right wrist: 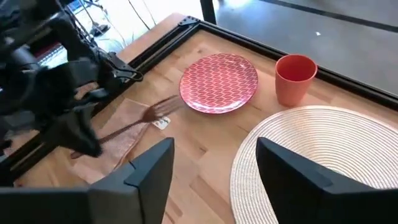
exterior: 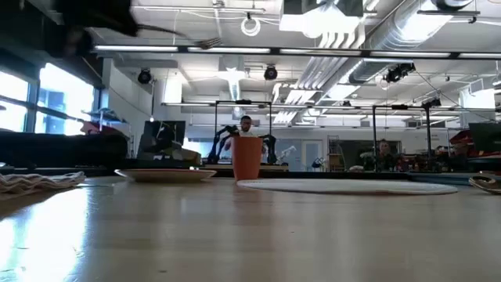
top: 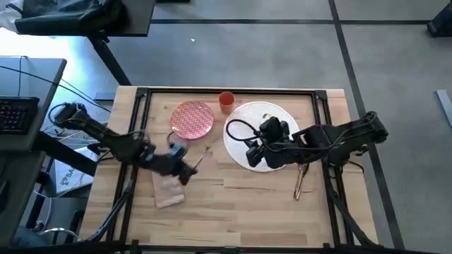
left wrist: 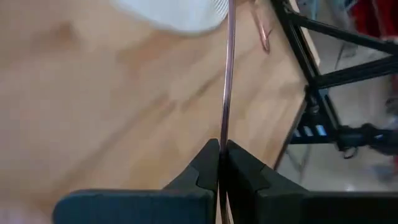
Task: Set table place
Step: Put the gold fork on top of the pink napkin
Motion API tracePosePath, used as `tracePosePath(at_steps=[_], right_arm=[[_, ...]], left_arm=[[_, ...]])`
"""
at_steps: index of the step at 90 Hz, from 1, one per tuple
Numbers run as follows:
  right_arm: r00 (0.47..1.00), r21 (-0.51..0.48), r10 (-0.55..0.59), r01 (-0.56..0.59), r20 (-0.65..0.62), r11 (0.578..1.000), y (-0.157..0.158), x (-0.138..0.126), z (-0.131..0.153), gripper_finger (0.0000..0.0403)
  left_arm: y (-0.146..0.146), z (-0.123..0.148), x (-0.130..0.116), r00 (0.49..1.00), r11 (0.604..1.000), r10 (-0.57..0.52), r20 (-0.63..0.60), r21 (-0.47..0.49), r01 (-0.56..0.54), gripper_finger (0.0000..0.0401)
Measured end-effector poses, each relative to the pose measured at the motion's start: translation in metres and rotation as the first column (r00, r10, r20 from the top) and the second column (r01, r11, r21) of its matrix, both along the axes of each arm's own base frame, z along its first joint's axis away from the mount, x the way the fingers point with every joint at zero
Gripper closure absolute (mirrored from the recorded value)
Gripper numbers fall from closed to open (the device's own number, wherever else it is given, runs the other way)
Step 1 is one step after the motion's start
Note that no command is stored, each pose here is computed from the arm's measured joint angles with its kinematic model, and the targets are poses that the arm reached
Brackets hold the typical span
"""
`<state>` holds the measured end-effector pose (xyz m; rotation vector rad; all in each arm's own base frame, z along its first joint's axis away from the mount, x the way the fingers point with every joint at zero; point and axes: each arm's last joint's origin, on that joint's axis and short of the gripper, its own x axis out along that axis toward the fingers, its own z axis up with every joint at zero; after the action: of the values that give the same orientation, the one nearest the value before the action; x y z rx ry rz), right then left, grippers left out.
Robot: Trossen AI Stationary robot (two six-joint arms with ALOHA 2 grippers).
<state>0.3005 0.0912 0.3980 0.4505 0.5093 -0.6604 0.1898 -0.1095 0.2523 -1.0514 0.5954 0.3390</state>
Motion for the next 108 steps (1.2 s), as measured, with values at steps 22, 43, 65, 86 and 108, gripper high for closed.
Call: tracePosePath(at_steps=[22, 43, 65, 86, 108], right_arm=[[1.0, -0.012, 0.005, -0.005, -0.013, 1.0, -0.001, 0.0, -0.001, 0.0204], [1.0, -0.017, 0.01, -0.01, -0.017, 1.0, -0.001, 0.0, -0.001, 0.0204], [1.0, 0.007, -0.002, 0.002, -0.005, 1.0, -0.001, 0.0, -0.001, 0.0204], [1.0, 0.035, -0.024, 0.024, 0.013, 0.999, -0.001, 0.0, -0.001, 0.0204], [1.0, 0.039, -0.028, 0.027, 0.015, 0.999, -0.001, 0.0, -0.001, 0.0204]], left_arm=[[-0.03, -0.038, -0.046, 0.978, 0.97, 0.195, -0.075, -0.13, -0.204, 0.0401], [-0.046, -0.069, -0.057, 0.955, 0.972, 0.185, -0.233, -0.097, -0.212, 0.0401], [-0.054, -0.086, -0.058, 0.916, 0.98, 0.134, -0.379, -0.084, -0.179, 0.0401], [-0.054, -0.089, -0.063, 0.846, 0.984, 0.086, -0.526, -0.086, -0.154, 0.0401], [-0.05, -0.069, -0.076, 0.717, 0.992, 0.117, -0.688, 0.049, -0.114, 0.0401]])
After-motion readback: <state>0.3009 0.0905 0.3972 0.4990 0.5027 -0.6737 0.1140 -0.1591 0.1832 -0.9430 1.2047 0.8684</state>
